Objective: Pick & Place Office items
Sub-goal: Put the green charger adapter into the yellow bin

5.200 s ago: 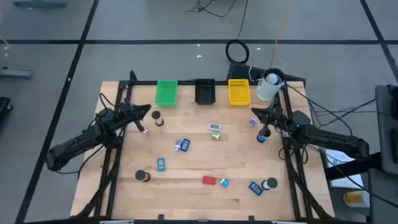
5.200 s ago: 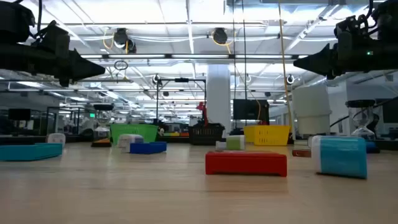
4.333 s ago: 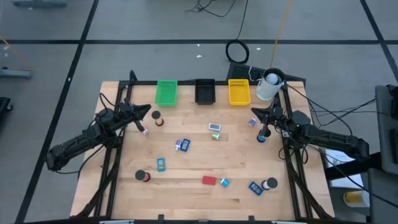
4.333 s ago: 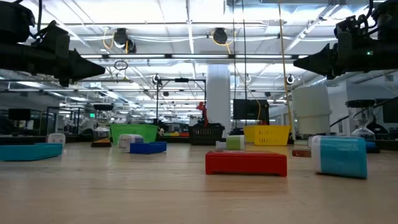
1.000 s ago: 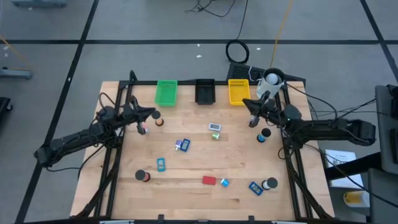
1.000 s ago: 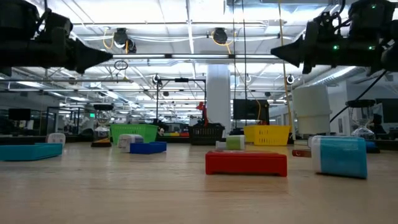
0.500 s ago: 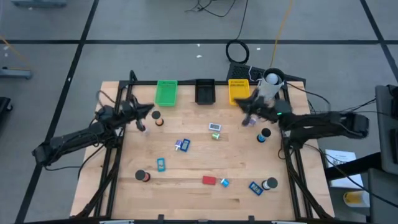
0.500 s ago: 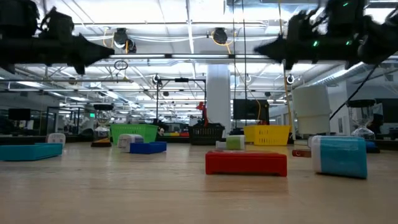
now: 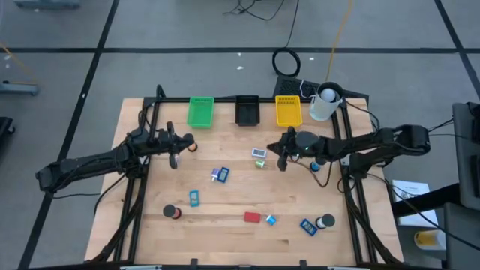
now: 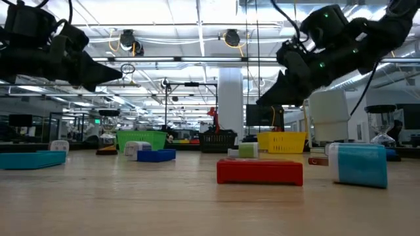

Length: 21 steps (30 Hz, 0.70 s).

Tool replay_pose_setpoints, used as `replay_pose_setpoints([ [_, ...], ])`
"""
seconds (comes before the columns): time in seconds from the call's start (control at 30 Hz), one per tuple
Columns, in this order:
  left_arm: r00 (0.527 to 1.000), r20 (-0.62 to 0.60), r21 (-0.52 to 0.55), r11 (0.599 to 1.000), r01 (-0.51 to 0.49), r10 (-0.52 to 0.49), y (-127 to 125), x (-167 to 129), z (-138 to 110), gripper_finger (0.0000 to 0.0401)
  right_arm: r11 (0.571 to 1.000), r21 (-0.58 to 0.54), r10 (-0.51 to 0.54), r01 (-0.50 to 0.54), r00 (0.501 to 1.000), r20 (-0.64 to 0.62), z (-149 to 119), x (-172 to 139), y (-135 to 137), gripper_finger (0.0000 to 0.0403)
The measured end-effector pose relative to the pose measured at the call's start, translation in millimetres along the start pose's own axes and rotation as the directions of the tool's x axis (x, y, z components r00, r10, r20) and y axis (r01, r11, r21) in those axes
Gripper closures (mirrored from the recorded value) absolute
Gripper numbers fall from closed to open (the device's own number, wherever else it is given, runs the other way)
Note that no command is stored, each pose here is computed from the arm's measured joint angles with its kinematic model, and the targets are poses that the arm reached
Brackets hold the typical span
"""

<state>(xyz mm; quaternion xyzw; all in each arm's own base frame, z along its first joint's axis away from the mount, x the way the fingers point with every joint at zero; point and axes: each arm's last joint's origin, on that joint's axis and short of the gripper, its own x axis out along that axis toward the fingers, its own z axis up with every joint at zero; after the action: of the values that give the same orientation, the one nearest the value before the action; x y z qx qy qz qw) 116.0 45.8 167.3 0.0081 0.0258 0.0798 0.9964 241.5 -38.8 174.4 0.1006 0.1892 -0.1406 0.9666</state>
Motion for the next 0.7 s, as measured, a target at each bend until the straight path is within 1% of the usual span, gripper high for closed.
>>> replay_pose_setpoints([
  [0.1, 1.000, 0.011, 0.015, 1.000, 0.005, -0.005, -1, 0, 1, 0.0387, 0.999, -0.022, -0.039, 0.038, 0.998, -0.049, 14, 1, 10, 0.0345],
  [0.2, 1.000, 0.011, 0.000, 1.000, -0.002, 0.002, -1, 0, 1, 0.0376, 0.999, 0.003, -0.040, 0.040, 0.991, -0.125, 17, 2, 16, 0.0325],
  [0.33, 1.000, 0.010, 0.012, 1.000, -0.005, 0.004, -1, 0, 1, 0.0379, 1.000, 0.008, -0.008, 0.009, 0.994, -0.113, 21, 0, 25, 0.0290],
  [0.47, 1.000, 0.017, 0.013, 1.000, -0.013, 0.013, 0, 0, 2, 0.0394, 1.000, 0.020, 0.017, -0.015, 0.992, -0.128, 17, -1, 33, 0.0239],
  [0.53, 1.000, 0.017, 0.012, 1.000, -0.012, 0.012, 0, 0, 2, 0.0397, 1.000, 0.023, 0.009, -0.005, 0.990, -0.138, 14, 1, 37, 0.0211],
  [0.57, 1.000, 0.017, 0.011, 1.000, -0.012, 0.012, 0, 0, 2, 0.0397, 1.000, 0.020, 0.003, 0.000, 0.989, -0.148, 12, 0, 38, 0.0197],
  [0.7, 0.999, 0.034, 0.012, 1.000, -0.014, 0.014, 0, 0, 3, 0.0383, 0.999, 0.047, -0.010, 0.016, 0.992, -0.124, 12, -2, 45, 0.0149],
])
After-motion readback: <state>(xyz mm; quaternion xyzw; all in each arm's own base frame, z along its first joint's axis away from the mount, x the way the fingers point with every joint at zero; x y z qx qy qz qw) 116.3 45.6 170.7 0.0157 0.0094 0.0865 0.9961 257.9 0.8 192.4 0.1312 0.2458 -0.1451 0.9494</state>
